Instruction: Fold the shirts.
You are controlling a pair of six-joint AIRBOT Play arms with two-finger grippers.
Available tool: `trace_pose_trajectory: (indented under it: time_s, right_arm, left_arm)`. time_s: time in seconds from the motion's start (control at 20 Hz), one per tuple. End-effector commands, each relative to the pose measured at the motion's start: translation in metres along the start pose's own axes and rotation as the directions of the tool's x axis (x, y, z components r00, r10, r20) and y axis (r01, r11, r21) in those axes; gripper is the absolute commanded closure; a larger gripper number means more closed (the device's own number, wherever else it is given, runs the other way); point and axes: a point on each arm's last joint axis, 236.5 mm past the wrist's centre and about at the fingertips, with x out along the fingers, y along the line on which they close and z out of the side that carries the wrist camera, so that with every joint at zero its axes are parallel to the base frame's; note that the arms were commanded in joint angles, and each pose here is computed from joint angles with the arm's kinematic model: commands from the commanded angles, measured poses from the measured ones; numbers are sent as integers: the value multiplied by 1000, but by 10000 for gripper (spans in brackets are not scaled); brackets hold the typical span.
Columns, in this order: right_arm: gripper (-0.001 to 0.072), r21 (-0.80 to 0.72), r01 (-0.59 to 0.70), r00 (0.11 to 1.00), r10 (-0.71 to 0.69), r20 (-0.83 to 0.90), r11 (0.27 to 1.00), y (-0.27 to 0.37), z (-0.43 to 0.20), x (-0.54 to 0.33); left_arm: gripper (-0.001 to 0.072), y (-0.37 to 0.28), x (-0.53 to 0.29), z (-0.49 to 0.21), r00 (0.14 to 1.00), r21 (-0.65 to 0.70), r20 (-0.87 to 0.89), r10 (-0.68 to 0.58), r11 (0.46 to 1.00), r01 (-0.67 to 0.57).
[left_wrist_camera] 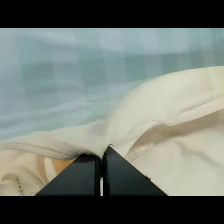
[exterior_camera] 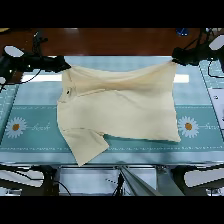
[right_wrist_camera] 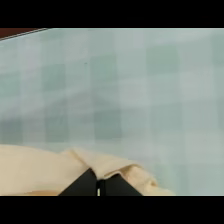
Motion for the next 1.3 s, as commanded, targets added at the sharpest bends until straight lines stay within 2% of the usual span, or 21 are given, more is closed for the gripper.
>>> trace_pose_trajectory:
  time_s: [0.0, 0.15, 0.25, 0.35, 0.45, 0.8, 0.85, 0.9, 0.95, 1.0, 1.1, 1.2, 1.25]
  right_arm:
    - [691, -7, 0, 999, 0, -53, 1000, 4, -12, -15]
    - [691, -27, 0, 983, -5, -182, 1000, 13, -43, -50]
    - [691, -29, 59, 953, -65, -295, 998, 1, -70, -64]
    - [691, -37, 119, 924, -124, -362, 992, -15, -88, -68]
    - [691, -28, 151, 905, -150, -398, 988, -25, -103, -61]
    - [691, 44, 148, 907, -118, -405, 988, -32, -129, -27]
    - [687, 43, 149, 908, -119, -403, 988, -32, -129, -26]
    - [586, 44, 148, 911, -119, -395, 988, -32, -127, -26]
    - [429, 34, 146, 911, -121, -394, 989, -32, -126, -27]
    - [369, 0, 139, 907, -127, -401, 990, -34, -126, -33]
    - [364, -98, 141, 885, -169, -433, 985, -44, -127, -57]
    - [365, -228, 230, 811, -316, -493, 946, -77, -138, -99]
    - [366, -274, 284, 753, -391, -530, 919, -95, -147, -124]
  left_arm:
    - [685, -4, -17, -14, 995, -25, -88, -49, 999, 47]
    - [686, -18, -50, -53, 948, -128, -285, -140, 986, 107]
    - [685, -9, -60, -86, 901, -164, -424, -97, 986, 30]
    - [685, 17, -63, -103, 869, -145, -495, 26, 983, -112]
    - [685, 30, -60, -111, 846, -133, -527, 80, 976, -175]
    - [684, 36, -22, -114, 846, -137, -526, 85, 974, -182]
    - [659, 37, -19, -117, 842, -139, -533, 82, 973, -183]
    - [545, 38, -19, -117, 841, -141, -535, 81, 973, -184]
    - [435, 40, -21, -116, 842, -145, -533, 82, 972, -186]
    - [433, 41, -28, -117, 838, -152, -540, 77, 971, -187]
    - [432, 44, -52, -118, 823, -175, -565, 59, 966, -189]
    - [426, 46, -81, -111, 841, -228, -537, 63, 949, -216]
    - [321, 45, -92, -105, 857, -232, -509, 77, 947, -223]
